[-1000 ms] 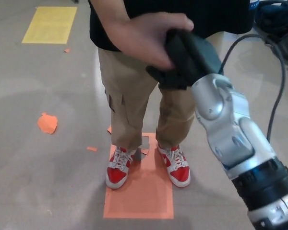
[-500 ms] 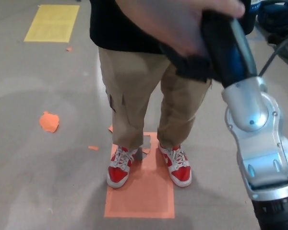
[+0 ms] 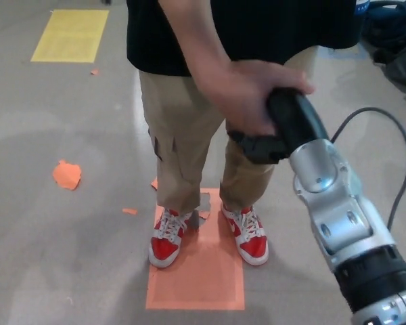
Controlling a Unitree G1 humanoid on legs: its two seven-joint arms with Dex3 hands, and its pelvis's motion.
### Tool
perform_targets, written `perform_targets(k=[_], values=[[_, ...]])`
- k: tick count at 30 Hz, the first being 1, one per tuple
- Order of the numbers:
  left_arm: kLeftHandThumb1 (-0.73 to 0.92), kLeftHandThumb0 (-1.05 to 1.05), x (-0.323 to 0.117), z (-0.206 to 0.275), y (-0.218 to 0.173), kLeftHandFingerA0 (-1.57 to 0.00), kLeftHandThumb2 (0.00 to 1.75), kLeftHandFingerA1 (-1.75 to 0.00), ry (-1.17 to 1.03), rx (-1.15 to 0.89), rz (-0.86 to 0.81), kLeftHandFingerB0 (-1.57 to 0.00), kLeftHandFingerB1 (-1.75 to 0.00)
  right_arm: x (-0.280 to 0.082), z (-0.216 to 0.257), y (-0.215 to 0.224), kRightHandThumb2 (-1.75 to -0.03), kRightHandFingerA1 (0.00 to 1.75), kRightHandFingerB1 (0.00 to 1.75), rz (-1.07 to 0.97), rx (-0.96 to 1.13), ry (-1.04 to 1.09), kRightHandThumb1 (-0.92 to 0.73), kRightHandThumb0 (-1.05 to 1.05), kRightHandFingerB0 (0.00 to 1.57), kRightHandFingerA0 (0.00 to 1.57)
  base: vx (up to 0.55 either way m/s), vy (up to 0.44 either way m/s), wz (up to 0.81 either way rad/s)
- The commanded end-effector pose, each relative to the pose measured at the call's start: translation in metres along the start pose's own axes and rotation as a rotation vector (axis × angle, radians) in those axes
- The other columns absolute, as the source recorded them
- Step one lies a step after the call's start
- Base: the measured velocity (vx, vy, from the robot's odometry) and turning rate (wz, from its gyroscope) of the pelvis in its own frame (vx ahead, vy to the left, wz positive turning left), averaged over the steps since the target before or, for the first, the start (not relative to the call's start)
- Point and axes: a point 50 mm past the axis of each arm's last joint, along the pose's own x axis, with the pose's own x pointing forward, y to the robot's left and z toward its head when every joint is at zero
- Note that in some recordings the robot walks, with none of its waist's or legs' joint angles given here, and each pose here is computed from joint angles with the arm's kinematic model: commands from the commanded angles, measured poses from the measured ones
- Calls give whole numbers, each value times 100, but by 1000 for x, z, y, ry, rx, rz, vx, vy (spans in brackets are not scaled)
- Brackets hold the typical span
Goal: The robot extends its right arm to grab a person's hand and shakes it
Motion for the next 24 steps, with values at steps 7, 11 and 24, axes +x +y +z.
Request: perform_targets(k=[7,11,24], values=[[79,-46,-4,-8,6,-28,64,-33,23,-21,-1,-23,-32,-21,-70,56,-63,79,65,175,-40,199,-64,-16,83,116,0,0,0],[79,-44,-3,-7,3,-29,64,-32,23,-13,-3,-23,-31,-19,-12,22,-69,78,82,18,32,-103,-80,-15,78,121,0,0,0],[78,-44,-3,-3,11,-31,63,-33,21,5,1,-30,-33,-105,123,-68,-70,92,76,-277,138,-755,-79,-16,79,118,0,0,0]])
